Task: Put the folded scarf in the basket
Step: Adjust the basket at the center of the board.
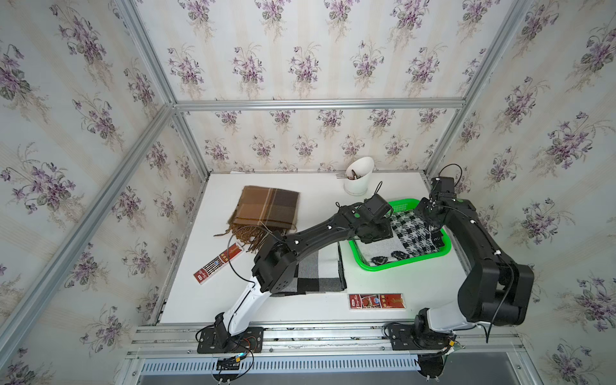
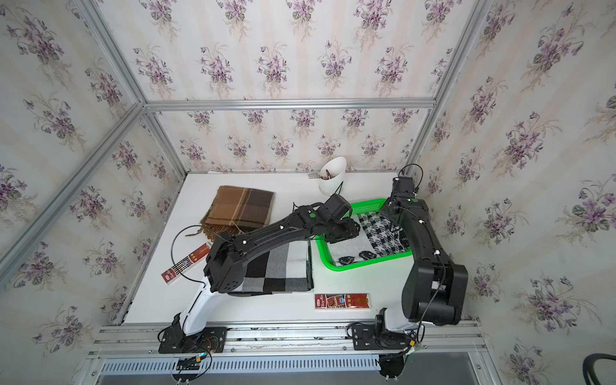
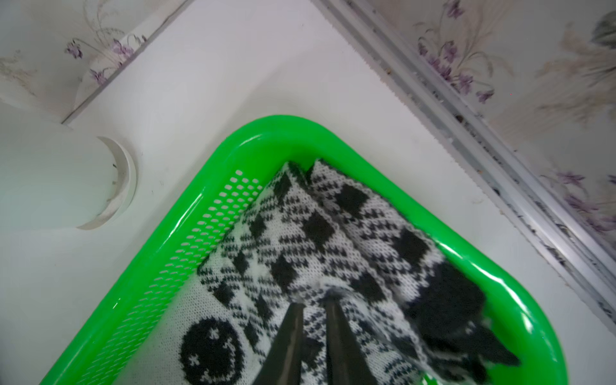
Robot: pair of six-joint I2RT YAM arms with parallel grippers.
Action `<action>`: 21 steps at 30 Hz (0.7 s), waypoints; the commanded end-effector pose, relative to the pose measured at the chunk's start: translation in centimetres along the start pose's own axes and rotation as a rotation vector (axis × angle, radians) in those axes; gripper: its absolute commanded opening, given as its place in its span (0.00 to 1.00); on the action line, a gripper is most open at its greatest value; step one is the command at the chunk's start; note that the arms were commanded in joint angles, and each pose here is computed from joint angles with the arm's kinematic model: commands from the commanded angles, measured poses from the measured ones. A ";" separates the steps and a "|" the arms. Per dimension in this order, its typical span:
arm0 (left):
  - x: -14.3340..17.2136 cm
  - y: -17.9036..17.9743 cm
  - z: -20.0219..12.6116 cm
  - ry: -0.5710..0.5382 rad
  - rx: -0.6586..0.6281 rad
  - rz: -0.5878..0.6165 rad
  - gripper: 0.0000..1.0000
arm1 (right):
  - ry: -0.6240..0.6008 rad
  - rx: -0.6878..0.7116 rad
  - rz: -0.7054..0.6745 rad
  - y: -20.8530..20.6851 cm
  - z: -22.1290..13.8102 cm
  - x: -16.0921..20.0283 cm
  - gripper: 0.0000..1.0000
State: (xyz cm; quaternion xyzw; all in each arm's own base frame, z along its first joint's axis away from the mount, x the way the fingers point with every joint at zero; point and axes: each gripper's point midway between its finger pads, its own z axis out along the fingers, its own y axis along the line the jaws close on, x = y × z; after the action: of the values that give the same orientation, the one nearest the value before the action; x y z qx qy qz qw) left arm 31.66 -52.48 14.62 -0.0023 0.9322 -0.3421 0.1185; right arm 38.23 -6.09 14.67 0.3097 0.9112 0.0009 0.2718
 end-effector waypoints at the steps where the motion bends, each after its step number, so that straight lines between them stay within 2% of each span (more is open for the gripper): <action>1: 0.3 1.4 1.4 0.047 -0.045 -0.010 0.60 | 0.039 -0.019 0.017 0.4 1.8 0.2 0.17; 4: 0.4 3.4 2.8 0.067 -0.085 -0.047 0.60 | 0.055 0.044 0.055 -1.1 3.9 0.7 0.16; 8: 0.6 6.5 4.2 0.090 -0.136 -0.097 0.60 | 0.141 0.099 0.129 -3.1 6.8 3.5 0.18; 12: 0.3 9.2 4.4 0.085 -0.197 -0.121 0.60 | 0.196 0.097 0.161 -3.3 8.8 5.6 0.21; 16: -0.6 11.9 3.9 0.069 -0.256 -0.145 0.61 | 0.205 0.103 0.171 -3.6 8.9 6.3 0.24; 21: -2.1 14.9 2.6 0.038 -0.298 -0.182 0.61 | 0.209 0.038 0.191 -2.5 7.5 7.4 0.28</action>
State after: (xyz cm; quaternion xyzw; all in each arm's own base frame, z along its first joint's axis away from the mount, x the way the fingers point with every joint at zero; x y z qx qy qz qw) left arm 34.97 -45.67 4.95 -0.0772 0.9609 -0.2583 0.0627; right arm 36.02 -5.59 3.82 0.3891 0.9058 0.0380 0.1632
